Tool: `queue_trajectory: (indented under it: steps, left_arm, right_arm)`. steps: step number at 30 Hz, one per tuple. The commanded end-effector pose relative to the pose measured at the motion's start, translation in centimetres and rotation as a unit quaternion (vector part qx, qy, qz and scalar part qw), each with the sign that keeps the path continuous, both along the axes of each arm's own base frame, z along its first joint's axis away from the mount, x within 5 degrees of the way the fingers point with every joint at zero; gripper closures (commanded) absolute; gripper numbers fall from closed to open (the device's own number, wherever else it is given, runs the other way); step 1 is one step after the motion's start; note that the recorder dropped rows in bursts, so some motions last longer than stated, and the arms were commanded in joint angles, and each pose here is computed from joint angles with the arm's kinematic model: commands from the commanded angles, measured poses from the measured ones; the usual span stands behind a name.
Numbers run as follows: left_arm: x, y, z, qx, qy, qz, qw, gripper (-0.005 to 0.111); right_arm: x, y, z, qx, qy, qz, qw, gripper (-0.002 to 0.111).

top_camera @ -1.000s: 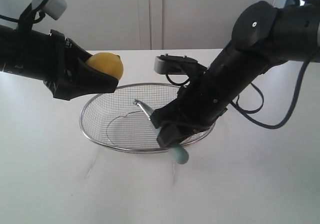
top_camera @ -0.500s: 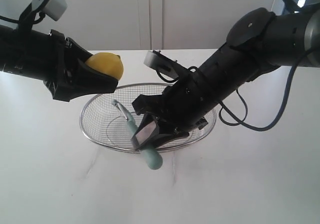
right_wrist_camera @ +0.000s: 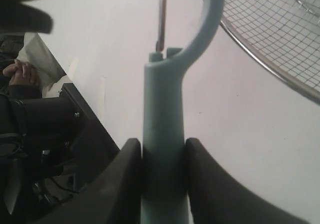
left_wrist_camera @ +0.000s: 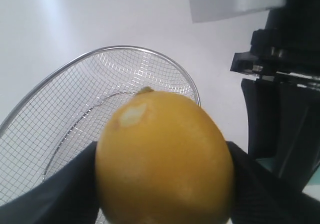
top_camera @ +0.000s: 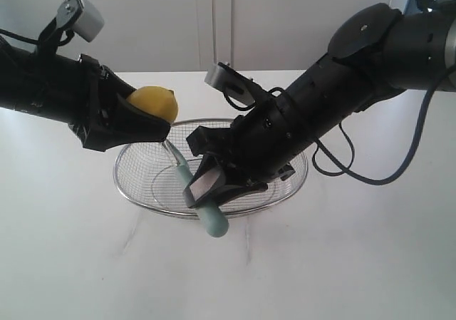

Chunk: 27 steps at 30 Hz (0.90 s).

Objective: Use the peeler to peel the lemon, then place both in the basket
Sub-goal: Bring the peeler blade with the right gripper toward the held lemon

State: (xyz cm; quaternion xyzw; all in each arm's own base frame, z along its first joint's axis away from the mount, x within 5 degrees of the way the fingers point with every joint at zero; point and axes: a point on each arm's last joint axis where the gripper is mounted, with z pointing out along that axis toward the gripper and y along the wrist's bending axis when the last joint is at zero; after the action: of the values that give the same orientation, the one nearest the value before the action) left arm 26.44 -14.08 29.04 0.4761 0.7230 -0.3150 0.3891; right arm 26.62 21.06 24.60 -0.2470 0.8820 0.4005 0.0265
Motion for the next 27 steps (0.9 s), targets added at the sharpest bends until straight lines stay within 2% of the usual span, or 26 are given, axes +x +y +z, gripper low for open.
queue_trajectory:
  steps: [1, 10, 21, 27]
  left_arm:
    - [-0.1, -0.3, 0.2, -0.017, 0.007, -0.003, 1.0, 0.107]
    - [-0.1, -0.3, 0.1, -0.016, 0.007, -0.002, 1.0, 0.107]
    - [1.1, -0.4, -1.7, 0.0, 0.027, 0.011, 1.0, 0.107]
    - [1.2, -0.4, -1.8, 0.0, 0.029, 0.012, 1.0, 0.107]
  right_arm:
    - [0.1, 0.0, 0.5, 0.008, -0.017, -0.006, 1.0, 0.108]
    - [0.6, 0.0, 0.5, 0.006, -0.031, -0.029, 0.999, 0.108]
    - [0.6, 0.0, 0.5, 0.004, -0.035, -0.031, 0.999, 0.108]
    - [0.8, -0.1, 0.4, -0.003, -0.041, -0.037, 0.998, 0.108]
